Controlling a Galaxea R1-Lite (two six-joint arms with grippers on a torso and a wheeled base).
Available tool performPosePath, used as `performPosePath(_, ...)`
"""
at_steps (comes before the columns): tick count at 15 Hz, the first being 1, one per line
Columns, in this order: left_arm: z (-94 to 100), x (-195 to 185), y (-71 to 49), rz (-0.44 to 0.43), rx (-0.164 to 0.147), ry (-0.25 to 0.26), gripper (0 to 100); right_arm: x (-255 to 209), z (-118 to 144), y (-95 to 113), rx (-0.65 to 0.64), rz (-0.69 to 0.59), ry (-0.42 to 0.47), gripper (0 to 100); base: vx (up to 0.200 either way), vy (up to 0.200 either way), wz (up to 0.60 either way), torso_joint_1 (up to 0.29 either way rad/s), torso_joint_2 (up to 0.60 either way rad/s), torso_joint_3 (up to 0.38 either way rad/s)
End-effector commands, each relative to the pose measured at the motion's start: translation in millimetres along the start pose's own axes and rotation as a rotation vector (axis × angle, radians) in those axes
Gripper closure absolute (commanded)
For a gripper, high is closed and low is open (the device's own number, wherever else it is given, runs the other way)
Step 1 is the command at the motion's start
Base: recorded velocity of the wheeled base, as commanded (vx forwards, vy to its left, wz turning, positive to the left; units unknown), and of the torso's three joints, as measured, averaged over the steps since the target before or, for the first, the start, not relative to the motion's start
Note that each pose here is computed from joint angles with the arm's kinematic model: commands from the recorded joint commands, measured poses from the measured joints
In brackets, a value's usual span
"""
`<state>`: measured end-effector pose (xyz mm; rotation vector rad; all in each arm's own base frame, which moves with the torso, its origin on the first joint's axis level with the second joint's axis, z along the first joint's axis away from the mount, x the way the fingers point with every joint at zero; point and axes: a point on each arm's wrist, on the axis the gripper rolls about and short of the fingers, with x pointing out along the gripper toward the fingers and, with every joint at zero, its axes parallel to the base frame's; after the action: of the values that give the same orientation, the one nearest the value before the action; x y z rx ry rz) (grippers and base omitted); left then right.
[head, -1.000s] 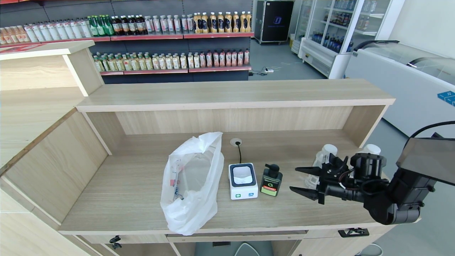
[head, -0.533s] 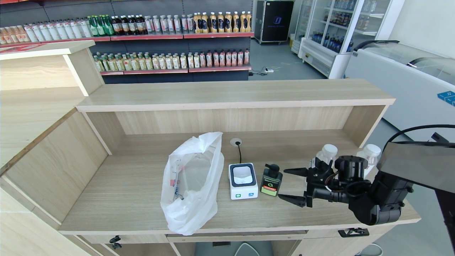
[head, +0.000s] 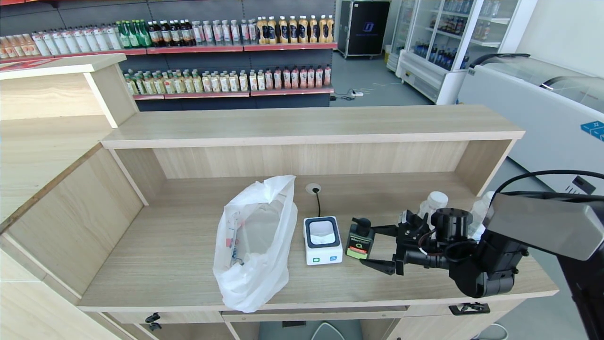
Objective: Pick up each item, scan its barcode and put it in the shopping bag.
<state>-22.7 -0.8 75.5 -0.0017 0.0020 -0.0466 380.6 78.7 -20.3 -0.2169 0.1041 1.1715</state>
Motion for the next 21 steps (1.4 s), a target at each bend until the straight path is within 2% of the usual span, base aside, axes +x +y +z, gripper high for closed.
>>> performPosePath(1, 0.0, 0, 0.0, 0.001, 0.000, 0.000, 0, 3, -3, -1, 0.007, 0.005, -0.002, 0, 0.000, 0.000, 0.00, 0.000, 0.00, 0.000)
performPosePath(9, 0.0, 0, 0.0, 0.001, -0.001, 0.000, 0, 17, -3, -8, -0.005, 0.016, -0.020, 0, 0.000, 0.000, 0.00, 0.000, 0.00, 0.000)
performPosePath(10, 0.0, 0, 0.0, 0.001, 0.000, 0.000, 0, 17, -3, -8, -0.005, 0.015, -0.021, 100, 0.000, 0.000, 0.00, 0.000, 0.00, 0.000)
performPosePath(18, 0.0, 0, 0.0, -0.001, -0.001, 0.000, 0, -5, 7, -6, -0.011, -0.021, -0.018, 100, 0.000, 0.000, 0.00, 0.000, 0.00, 0.000)
performPosePath(20, 0.0, 0, 0.0, 0.001, -0.001, 0.000, 0, -19, 20, -4, -0.022, -0.047, -0.022, 100, 0.000, 0.000, 0.00, 0.000, 0.00, 0.000)
performPosePath(21, 0.0, 0, 0.0, -0.001, -0.001, 0.000, 0, -35, 41, 1, -0.042, -0.073, -0.031, 100, 0.000, 0.000, 0.00, 0.000, 0.00, 0.000)
